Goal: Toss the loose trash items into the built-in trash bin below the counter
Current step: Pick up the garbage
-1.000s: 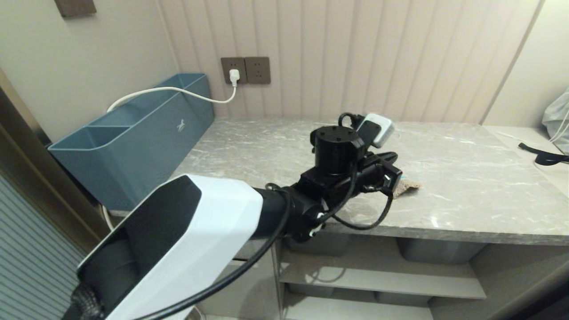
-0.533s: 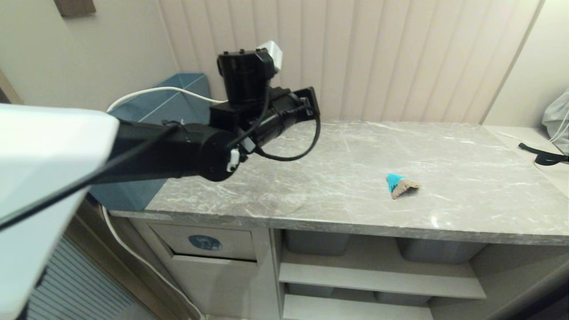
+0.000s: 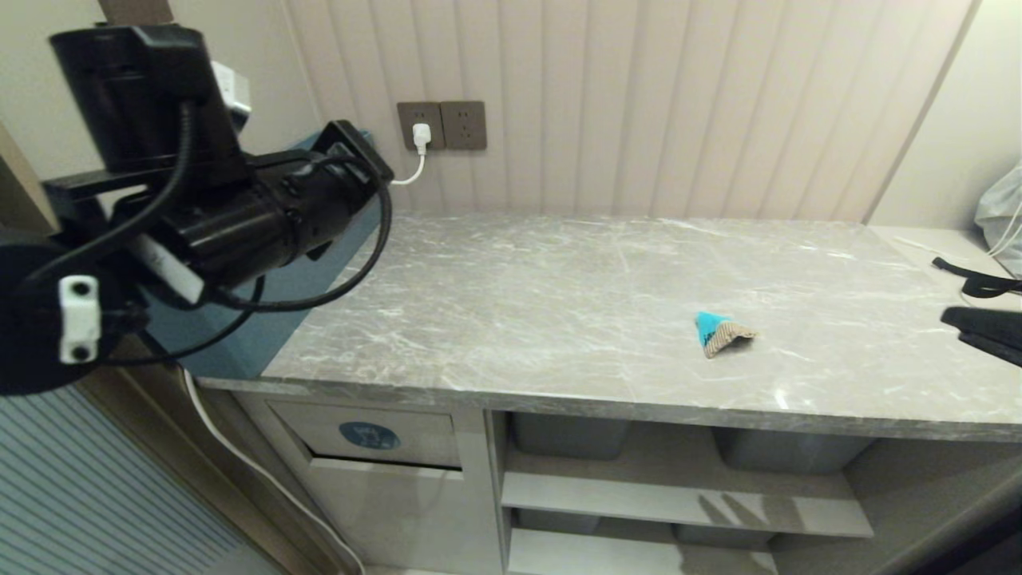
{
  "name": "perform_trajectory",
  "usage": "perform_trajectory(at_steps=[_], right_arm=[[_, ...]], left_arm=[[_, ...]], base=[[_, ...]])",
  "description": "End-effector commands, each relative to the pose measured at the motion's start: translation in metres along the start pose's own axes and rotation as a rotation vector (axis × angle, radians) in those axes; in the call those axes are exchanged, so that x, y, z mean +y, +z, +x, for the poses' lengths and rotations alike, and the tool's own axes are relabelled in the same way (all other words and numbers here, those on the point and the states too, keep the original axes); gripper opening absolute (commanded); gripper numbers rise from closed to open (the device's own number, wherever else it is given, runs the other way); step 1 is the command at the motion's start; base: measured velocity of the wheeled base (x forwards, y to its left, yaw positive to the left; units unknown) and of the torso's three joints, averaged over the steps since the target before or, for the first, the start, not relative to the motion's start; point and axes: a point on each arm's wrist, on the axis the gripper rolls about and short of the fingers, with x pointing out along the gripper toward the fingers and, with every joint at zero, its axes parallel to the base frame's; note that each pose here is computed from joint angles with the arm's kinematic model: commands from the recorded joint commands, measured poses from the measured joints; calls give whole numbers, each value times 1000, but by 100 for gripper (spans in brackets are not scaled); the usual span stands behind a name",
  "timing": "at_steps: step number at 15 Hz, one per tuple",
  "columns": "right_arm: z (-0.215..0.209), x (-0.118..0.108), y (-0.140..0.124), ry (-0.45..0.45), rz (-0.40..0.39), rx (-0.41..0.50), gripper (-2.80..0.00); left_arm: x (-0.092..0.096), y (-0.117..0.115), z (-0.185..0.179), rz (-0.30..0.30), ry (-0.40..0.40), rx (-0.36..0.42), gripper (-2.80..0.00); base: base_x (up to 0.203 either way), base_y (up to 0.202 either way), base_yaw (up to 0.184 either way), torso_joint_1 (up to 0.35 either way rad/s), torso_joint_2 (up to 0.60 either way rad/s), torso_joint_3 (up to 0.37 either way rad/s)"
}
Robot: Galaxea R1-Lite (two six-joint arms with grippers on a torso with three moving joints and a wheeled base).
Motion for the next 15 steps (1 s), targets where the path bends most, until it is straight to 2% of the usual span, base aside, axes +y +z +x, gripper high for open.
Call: perform_trajectory(at_steps=[1, 2, 3, 4, 5, 10, 13, 15], right_arm=[[47, -7, 14, -28, 360, 88, 0], [57, -5, 19, -23, 495, 99, 0], [65, -3, 20, -22, 618, 117, 0], [72, -2, 18, -28, 712, 140, 0], [81, -5, 15, -50, 766, 164, 0], [115, -29, -4, -197, 813, 204, 0], [135, -39, -10, -198, 807, 187, 0], [153, -49, -15, -235, 804, 161, 0]], left_arm=[[0, 20, -41, -21, -18, -56, -280], [1, 22, -49, -34, -11, -67, -280], [0, 23, -52, -90, -14, -70, -280], [0, 23, -54, -145, -16, -69, -280], [1, 22, -56, -170, -8, -61, -280], [3, 16, -48, -159, 10, -44, -280], [0, 18, -43, -162, 5, -52, -280], [0, 18, -43, -162, 6, -55, -280]], base=[[0, 0, 0, 0, 0, 0], [0, 0, 0, 0, 0, 0], [0, 0, 0, 0, 0, 0], [0, 0, 0, 0, 0, 0], [0, 0, 0, 0, 0, 0], [0, 0, 0, 0, 0, 0], [0, 0, 0, 0, 0, 0], [0, 0, 0, 0, 0, 0]])
